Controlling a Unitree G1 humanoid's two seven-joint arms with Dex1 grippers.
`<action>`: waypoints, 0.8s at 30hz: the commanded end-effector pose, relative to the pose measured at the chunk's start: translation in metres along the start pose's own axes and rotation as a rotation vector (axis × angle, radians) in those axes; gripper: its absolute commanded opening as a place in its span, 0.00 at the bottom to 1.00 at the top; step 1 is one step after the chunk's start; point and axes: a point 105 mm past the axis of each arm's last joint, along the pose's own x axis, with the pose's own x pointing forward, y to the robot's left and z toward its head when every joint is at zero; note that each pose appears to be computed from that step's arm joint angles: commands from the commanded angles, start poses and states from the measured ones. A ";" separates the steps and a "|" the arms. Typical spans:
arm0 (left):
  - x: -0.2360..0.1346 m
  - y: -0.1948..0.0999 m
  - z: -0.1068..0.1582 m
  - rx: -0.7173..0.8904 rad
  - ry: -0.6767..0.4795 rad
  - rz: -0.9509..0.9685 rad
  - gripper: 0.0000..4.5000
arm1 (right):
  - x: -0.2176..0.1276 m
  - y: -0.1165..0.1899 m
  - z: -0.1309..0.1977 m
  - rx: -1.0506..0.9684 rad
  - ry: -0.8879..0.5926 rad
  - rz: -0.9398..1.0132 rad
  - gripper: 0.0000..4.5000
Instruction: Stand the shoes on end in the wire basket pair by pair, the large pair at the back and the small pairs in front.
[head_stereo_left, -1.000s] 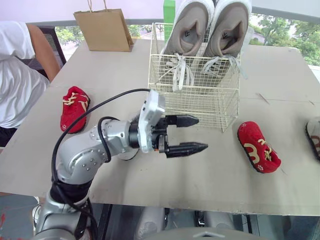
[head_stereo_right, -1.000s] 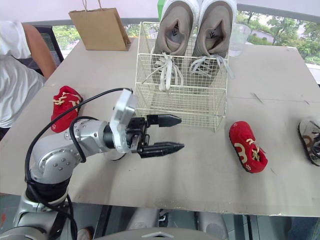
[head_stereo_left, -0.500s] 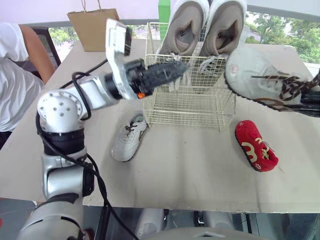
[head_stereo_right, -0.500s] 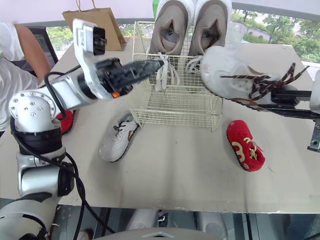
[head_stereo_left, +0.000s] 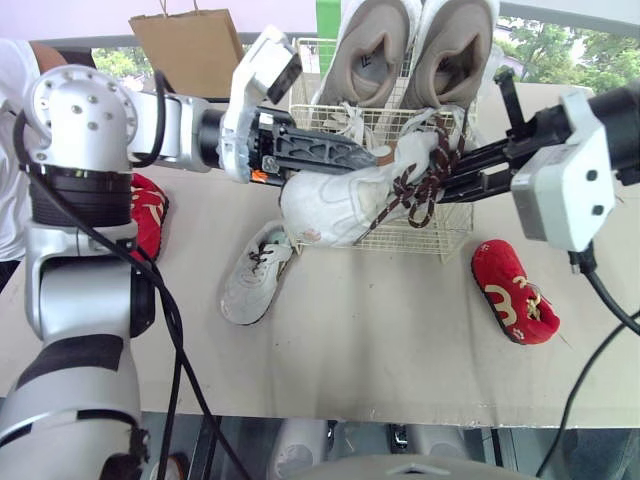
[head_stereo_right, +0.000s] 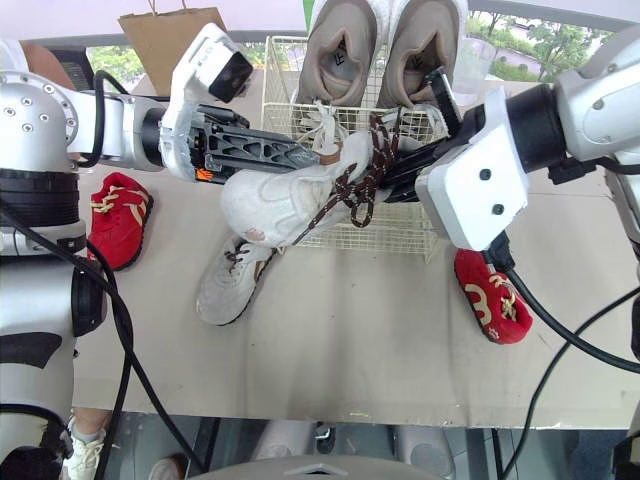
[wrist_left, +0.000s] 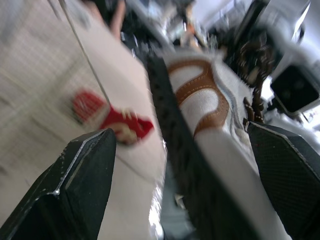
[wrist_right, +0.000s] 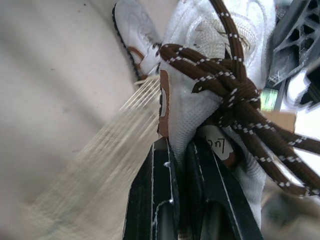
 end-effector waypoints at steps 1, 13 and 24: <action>0.005 -0.006 -0.004 0.004 0.064 -0.016 0.94 | -0.003 -0.010 0.001 -0.082 0.011 -0.020 0.01; -0.010 -0.001 -0.002 0.075 -0.064 -0.030 0.13 | -0.022 -0.009 -0.017 0.278 -0.021 -0.192 0.38; -0.023 -0.008 0.017 0.449 -0.483 0.096 0.13 | -0.030 0.030 -0.040 1.255 -0.198 -0.553 0.89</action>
